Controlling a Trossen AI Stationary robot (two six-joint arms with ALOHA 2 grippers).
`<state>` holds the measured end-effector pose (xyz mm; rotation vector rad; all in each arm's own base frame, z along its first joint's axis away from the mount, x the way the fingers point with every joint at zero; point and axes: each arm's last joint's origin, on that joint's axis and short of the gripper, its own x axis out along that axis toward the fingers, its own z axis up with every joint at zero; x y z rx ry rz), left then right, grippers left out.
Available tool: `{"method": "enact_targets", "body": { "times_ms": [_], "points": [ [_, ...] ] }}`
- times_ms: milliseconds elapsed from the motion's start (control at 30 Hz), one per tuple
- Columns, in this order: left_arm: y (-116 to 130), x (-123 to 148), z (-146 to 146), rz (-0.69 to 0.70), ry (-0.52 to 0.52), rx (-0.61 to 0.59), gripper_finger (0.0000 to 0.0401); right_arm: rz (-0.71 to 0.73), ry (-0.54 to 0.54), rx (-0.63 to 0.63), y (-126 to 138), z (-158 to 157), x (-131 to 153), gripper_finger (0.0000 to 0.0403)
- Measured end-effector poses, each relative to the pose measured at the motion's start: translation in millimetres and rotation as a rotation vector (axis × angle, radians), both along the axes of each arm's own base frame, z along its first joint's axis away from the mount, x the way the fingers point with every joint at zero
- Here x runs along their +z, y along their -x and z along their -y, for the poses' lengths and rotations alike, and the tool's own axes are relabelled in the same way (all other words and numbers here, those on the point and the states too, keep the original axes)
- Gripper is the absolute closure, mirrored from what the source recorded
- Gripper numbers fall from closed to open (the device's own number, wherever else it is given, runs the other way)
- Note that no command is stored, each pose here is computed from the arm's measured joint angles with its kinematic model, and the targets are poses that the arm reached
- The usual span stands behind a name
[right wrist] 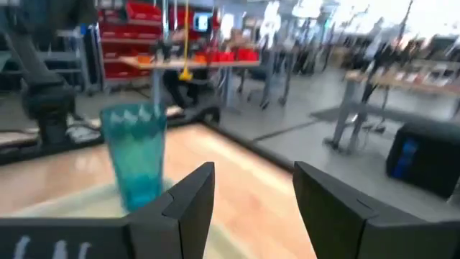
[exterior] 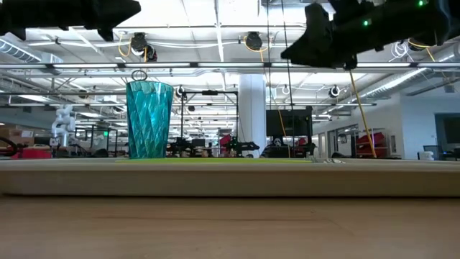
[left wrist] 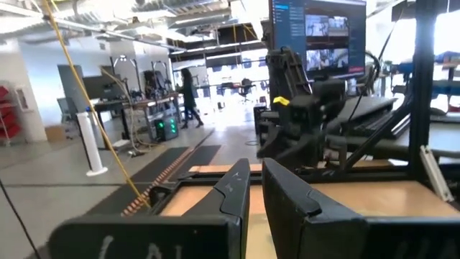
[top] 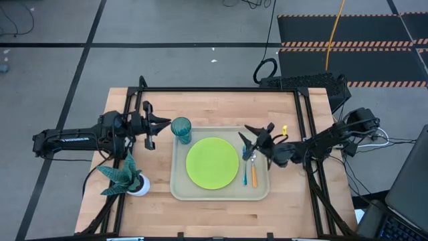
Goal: Pick and place plate/cup/fork/spoon on tray
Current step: Put the yellow spoon on the gray serving tray
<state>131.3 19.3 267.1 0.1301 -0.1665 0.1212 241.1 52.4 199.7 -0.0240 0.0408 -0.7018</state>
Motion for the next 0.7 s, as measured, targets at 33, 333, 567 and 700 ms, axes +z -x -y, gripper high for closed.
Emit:
{"method": "enact_targets", "body": {
  "times_ms": [33,333,567,700],
  "points": [
    [0,0,0,0.001,0.013,-0.002,0.0359,-0.006,-0.019,0.001,-1,0,-4,0.0220],
    [-1,-3,0,-0.021,0.112,-0.023,0.0359,-0.030,-0.091,0.278,-11,-3,-15,0.0220],
    [-2,-13,2,-0.126,0.161,-0.090,0.0359,-0.128,-0.126,0.278,-32,18,-3,0.0220],
    [-1,-17,2,-0.177,0.169,-0.104,0.0359,-0.375,-0.169,0.254,-50,32,12,0.0220]
  ]
}}
